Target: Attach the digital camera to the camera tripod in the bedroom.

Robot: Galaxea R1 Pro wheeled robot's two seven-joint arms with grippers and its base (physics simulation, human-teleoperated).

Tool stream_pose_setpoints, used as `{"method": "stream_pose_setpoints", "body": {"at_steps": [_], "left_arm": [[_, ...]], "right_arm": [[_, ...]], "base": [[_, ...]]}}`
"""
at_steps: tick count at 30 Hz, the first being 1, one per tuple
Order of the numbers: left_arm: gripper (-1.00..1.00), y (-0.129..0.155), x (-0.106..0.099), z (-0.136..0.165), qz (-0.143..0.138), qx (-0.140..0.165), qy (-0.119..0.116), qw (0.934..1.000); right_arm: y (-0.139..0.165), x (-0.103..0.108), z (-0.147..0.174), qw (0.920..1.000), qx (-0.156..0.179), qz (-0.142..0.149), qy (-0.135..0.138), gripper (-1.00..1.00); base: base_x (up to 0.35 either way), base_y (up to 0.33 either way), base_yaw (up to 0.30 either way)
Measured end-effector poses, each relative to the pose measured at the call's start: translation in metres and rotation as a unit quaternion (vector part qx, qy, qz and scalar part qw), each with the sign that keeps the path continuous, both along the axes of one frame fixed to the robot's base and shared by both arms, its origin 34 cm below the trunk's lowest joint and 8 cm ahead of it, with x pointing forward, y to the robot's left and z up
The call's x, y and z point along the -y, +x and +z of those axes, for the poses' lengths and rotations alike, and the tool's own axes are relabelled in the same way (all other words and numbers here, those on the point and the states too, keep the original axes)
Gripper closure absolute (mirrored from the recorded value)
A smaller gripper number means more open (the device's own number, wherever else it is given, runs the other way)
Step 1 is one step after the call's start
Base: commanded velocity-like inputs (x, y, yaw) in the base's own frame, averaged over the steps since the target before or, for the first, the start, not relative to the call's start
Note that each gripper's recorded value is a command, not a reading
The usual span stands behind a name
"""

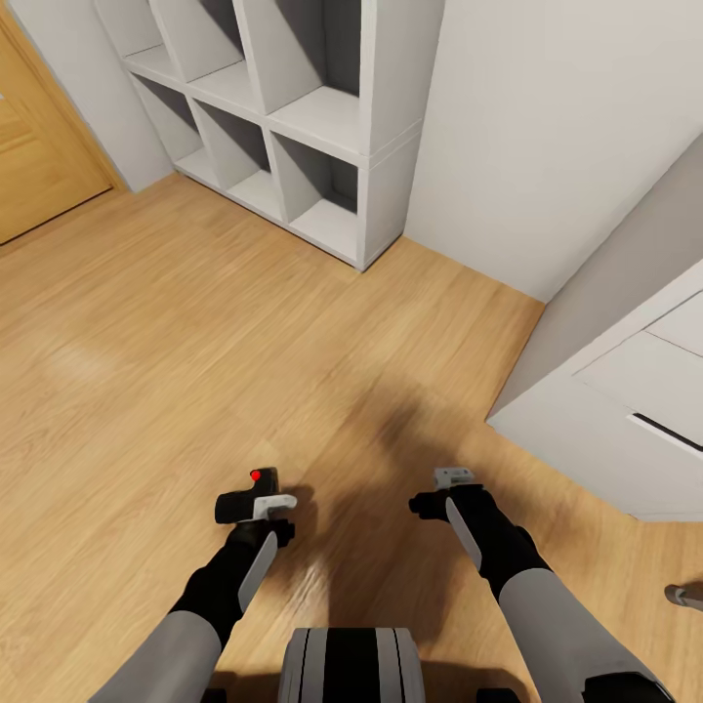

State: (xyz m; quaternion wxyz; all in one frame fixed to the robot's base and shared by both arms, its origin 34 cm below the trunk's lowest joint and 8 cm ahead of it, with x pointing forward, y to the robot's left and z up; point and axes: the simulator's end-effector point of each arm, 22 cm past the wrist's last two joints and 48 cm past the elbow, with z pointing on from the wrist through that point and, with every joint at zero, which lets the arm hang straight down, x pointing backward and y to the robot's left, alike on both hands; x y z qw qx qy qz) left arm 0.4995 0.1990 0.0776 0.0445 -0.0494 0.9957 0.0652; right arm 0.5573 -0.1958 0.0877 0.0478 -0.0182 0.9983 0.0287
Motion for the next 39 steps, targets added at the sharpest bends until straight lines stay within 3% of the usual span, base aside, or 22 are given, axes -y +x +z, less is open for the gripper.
{"method": "stream_pose_setpoints", "body": {"at_steps": [13, 39], "left_arm": [[-1.00, 0.000, -0.015, -0.001, 0.005, 0.001, 0.010, 0.9999], [-1.00, 0.000, -0.016, -0.001, 0.005, 0.001, 0.010, 0.9999]], "right_arm": [[0.000, 0.000, 0.000, 1.0000, 0.001, -0.001, 0.000, -1.00], [0.001, 0.000, 0.000, 1.0000, 0.003, -0.001, 0.000, -1.00]], "base": [[0.000, 0.000, 0.000], [0.044, 0.000, 0.000]]}}
